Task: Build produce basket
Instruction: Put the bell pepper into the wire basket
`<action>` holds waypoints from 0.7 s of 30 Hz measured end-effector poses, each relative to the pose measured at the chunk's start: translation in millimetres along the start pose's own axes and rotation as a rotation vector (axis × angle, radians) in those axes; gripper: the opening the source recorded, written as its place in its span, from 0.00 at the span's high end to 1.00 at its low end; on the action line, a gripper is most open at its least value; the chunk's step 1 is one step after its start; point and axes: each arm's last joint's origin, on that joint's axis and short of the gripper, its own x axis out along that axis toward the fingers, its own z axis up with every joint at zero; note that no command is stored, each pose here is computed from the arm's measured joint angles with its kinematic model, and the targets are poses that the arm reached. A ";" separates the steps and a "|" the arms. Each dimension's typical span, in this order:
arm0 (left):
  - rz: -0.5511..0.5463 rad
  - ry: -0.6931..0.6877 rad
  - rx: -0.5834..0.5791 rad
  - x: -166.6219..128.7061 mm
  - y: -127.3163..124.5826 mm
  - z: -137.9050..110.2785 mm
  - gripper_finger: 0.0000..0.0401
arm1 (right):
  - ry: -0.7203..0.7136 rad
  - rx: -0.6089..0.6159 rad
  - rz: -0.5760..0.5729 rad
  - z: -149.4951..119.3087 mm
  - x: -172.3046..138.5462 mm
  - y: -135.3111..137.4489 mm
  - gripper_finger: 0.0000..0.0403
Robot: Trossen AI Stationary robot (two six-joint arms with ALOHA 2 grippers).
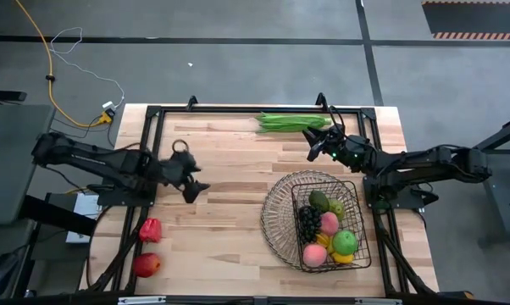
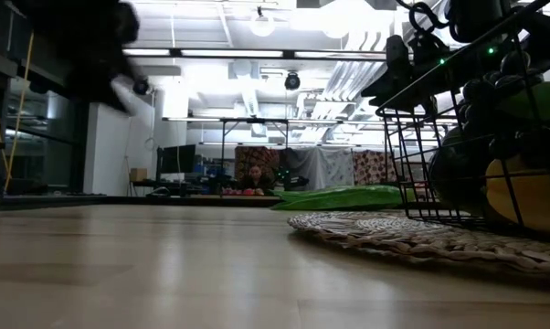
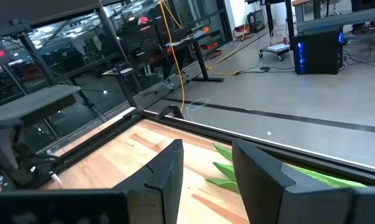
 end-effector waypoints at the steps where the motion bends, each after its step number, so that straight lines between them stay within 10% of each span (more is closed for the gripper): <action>1: 0.031 0.085 -0.022 -1.5 -2.1 -4.3 0.09 | 0.000 0.000 0.000 0.0 0.0 0.0 0.68; 10: 0.324 0.615 -0.198 -22.2 -22.3 -52.0 0.09 | -0.001 0.000 -0.002 0.0 0.0 0.0 0.68; 21: 0.458 0.732 -0.340 -36.8 -45.6 -97.8 0.09 | 0.006 -0.003 -0.004 -0.7 0.0 -0.3 0.68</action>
